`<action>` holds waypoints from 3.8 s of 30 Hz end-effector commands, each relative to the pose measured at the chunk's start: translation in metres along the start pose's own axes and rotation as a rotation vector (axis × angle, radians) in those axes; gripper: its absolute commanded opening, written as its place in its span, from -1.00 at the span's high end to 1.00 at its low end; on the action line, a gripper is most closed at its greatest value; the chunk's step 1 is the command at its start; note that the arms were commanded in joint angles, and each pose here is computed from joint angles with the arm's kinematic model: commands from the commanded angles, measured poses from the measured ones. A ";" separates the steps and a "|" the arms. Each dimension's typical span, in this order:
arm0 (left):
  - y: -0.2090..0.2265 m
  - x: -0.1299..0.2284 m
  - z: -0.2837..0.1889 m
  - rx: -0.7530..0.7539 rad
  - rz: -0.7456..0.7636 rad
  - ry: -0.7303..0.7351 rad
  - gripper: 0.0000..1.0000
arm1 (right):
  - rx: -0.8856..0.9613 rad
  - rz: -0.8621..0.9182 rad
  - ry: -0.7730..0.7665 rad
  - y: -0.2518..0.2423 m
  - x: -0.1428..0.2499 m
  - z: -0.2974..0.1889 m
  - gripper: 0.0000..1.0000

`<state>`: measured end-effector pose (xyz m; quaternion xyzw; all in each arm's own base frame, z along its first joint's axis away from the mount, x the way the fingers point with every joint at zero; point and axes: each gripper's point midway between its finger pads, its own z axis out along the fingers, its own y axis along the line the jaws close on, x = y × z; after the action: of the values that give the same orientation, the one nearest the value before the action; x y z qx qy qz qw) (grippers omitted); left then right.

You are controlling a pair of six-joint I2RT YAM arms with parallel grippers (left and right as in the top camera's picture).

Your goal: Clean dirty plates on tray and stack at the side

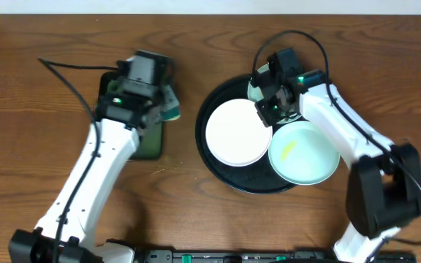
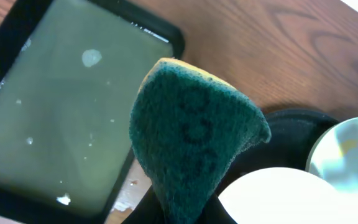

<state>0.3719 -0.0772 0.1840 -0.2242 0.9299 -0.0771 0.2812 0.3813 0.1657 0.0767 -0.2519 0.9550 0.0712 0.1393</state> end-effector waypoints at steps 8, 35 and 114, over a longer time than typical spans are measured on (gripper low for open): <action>0.077 -0.020 0.003 -0.062 -0.163 0.086 0.85 | 0.587 -0.103 -0.248 -0.024 -0.036 -0.119 0.97; 0.120 -0.021 -0.002 -0.137 -0.120 0.125 0.86 | 1.069 -0.705 -0.372 0.050 -0.090 -0.219 0.98; 0.115 -0.009 0.003 -0.105 -0.128 0.188 0.85 | 0.226 0.835 -0.089 -0.117 0.013 0.003 0.09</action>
<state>0.3386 0.0288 0.1618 -0.2948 0.9349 -0.0683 0.1856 0.4338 0.0618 0.0543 0.0980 0.9813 0.0571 0.1557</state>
